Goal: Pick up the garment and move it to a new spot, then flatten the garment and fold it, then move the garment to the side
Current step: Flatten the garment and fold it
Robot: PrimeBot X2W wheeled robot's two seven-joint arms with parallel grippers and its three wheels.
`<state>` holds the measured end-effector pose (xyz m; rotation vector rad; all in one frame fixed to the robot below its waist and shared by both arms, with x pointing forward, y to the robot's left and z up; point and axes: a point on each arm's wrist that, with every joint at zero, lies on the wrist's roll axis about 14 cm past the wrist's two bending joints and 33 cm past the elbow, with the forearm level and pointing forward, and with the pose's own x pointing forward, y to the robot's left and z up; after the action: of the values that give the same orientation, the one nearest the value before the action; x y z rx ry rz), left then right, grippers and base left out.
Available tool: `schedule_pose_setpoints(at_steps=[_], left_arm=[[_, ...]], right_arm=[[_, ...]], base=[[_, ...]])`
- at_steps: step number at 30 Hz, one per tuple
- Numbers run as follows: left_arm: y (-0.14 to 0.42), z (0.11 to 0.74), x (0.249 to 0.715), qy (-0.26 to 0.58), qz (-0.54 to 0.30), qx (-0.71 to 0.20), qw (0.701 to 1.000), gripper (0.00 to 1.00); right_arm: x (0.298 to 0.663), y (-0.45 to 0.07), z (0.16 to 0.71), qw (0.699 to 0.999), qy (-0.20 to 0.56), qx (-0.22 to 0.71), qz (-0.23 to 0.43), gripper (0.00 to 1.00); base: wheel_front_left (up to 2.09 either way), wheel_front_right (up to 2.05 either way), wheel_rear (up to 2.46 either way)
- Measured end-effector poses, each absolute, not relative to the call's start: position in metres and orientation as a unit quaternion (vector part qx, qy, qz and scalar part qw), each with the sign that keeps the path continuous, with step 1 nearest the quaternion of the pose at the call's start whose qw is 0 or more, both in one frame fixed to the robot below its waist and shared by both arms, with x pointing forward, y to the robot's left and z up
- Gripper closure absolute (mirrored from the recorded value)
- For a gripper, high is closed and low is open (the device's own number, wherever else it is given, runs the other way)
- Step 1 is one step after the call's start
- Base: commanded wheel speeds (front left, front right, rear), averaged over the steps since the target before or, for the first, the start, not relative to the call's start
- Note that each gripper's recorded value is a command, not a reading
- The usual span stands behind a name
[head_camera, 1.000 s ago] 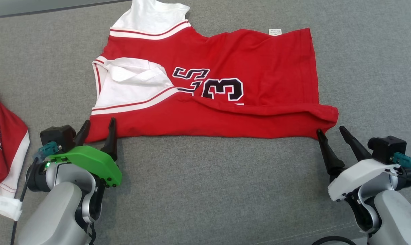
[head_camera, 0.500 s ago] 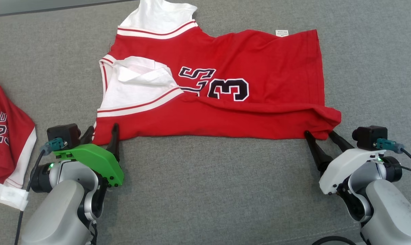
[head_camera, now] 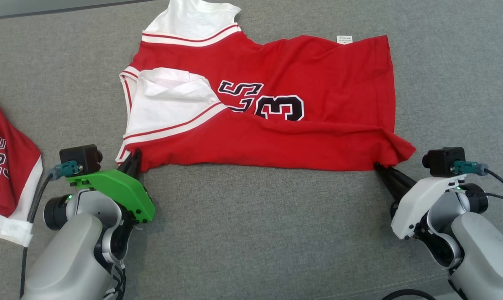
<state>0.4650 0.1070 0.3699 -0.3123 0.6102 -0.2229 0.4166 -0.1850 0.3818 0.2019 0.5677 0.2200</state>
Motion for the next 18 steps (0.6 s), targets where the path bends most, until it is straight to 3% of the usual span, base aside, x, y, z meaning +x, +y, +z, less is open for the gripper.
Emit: schedule_pose_setpoints(at_steps=[8, 18], left_arm=[[0.118, 0.396, 0.467, 0.283, -0.129, -0.142, 0.94, 1.0], [0.109, 0.417, 0.402, 0.278, -0.115, -0.184, 0.936, 1.0]], right_arm=[[0.418, -0.206, 0.405, 0.938, 0.305, 0.045, 0.156, 1.0], [0.4, -0.245, 0.427, 0.907, 0.381, -0.003, 0.18, 1.0]], base=[[0.0, 0.0, 0.0], [0.0, 0.0, 0.0]])
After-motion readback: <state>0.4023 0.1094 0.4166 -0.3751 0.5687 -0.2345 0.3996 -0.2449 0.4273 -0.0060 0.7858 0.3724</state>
